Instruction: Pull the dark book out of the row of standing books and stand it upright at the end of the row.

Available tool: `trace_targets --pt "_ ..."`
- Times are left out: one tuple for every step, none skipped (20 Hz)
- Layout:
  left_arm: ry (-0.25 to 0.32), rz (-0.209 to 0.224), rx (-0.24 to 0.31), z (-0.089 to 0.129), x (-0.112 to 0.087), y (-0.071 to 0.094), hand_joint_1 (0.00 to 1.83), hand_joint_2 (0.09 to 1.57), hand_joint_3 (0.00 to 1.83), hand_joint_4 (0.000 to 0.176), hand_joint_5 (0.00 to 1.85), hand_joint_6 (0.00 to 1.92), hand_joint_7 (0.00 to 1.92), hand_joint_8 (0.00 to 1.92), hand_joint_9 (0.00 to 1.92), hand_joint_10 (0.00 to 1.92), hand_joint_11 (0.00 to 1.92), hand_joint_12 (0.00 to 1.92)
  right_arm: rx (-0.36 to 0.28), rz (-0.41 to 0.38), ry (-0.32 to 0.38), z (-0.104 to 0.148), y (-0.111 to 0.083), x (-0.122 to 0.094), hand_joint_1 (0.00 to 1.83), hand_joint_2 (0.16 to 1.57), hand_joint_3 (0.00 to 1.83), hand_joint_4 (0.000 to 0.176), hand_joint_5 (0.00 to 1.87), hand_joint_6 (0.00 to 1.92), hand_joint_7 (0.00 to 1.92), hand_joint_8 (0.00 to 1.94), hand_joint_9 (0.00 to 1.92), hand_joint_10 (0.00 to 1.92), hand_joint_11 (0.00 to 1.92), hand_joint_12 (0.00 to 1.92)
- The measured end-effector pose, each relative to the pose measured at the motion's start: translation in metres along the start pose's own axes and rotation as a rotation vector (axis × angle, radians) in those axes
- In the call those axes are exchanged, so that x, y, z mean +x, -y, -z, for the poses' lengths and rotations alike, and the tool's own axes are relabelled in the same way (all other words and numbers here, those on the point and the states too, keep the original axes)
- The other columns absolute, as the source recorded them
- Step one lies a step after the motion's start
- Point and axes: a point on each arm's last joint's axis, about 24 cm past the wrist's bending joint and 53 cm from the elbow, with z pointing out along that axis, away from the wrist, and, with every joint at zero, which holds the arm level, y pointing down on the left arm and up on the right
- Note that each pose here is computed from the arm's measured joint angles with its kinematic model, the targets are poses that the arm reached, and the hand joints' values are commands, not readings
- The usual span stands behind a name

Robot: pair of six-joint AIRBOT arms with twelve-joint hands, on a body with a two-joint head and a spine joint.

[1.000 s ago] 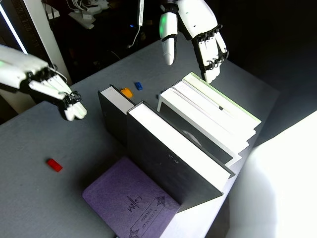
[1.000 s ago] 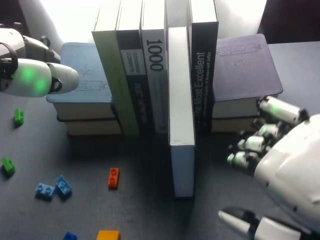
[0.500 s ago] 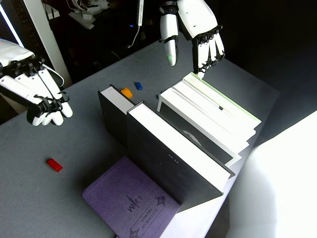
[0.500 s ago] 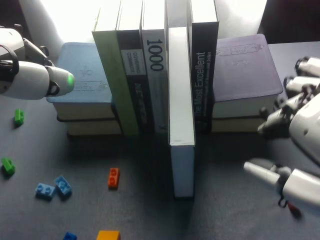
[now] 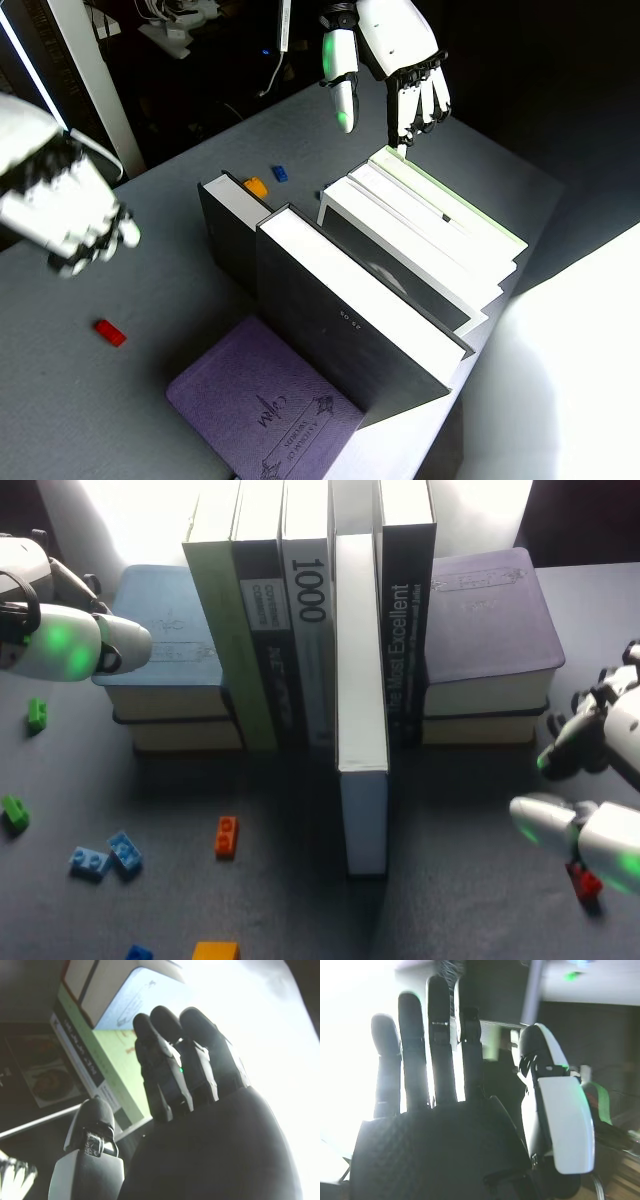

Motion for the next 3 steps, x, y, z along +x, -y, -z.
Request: trace_targets --pt "0.000 0.000 0.001 0.0000 0.0001 0.0003 0.06 1.35 0.00 0.000 0.58 0.01 0.81 0.04 0.42 1.19 0.19 1.83 -0.008 0.005 0.005 -0.0005 -0.0026 -0.0010 0.17 1.27 0.00 0.000 0.94 0.08 0.71 0.81 0.51 1.41 0.28 1.77" --pt "-0.001 0.000 0.002 0.0000 0.0001 0.0005 0.07 1.34 0.00 0.000 0.59 0.01 0.81 0.04 0.40 1.23 0.19 1.85 -0.023 0.009 0.001 -0.0010 -0.0081 0.0010 0.15 1.27 0.00 0.000 0.94 0.09 0.69 0.85 0.49 1.43 0.27 1.78" --pt "0.000 0.000 0.001 0.0000 0.0001 0.0003 0.08 1.33 0.00 0.000 0.60 0.01 0.81 0.05 0.41 1.24 0.21 1.85 -0.032 0.010 -0.004 -0.0013 -0.0108 0.0031 0.15 1.27 0.00 0.000 0.95 0.10 0.69 0.88 0.50 1.45 0.28 1.78"
